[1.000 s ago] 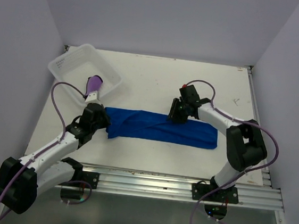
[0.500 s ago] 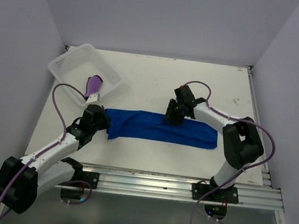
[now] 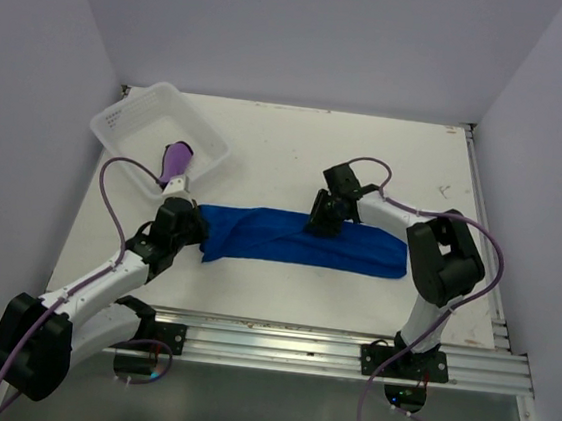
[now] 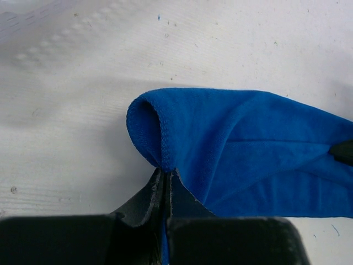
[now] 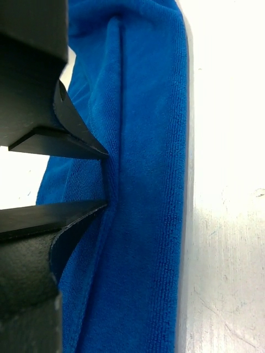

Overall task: Roll the towels
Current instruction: Fold the towel

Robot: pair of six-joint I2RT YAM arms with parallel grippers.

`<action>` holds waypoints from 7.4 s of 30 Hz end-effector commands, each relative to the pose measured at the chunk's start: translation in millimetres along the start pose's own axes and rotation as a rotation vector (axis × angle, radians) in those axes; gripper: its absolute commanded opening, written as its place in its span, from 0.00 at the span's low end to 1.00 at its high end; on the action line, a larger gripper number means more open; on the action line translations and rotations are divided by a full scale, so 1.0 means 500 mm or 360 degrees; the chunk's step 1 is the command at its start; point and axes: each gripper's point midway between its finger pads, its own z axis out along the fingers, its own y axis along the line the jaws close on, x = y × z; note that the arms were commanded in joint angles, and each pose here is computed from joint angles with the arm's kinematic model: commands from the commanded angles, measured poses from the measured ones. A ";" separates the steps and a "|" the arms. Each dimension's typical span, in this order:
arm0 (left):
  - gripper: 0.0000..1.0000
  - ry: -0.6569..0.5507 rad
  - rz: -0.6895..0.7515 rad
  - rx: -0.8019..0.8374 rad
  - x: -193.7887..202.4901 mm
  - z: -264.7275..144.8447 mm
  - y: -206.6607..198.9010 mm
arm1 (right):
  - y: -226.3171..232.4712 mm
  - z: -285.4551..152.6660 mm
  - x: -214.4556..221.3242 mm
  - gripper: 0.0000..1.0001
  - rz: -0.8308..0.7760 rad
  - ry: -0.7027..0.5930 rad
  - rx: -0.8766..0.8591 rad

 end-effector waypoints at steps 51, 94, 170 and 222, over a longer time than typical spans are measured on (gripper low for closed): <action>0.00 -0.0033 -0.0006 0.0152 -0.001 0.012 -0.028 | 0.111 -0.012 -0.008 0.43 0.0210 -0.0037 -0.0244; 0.00 -0.0018 0.0006 0.0162 0.015 0.009 -0.021 | 0.100 -0.021 -0.016 0.00 0.0225 -0.0087 -0.0191; 0.57 -0.0155 0.0012 -0.0047 -0.124 0.006 -0.003 | -0.292 -0.225 -0.047 0.01 0.0086 -0.0422 0.0516; 0.38 0.0122 -0.0150 0.0017 -0.008 0.098 0.007 | -0.466 -0.114 -0.168 0.00 0.0174 -0.0209 0.0632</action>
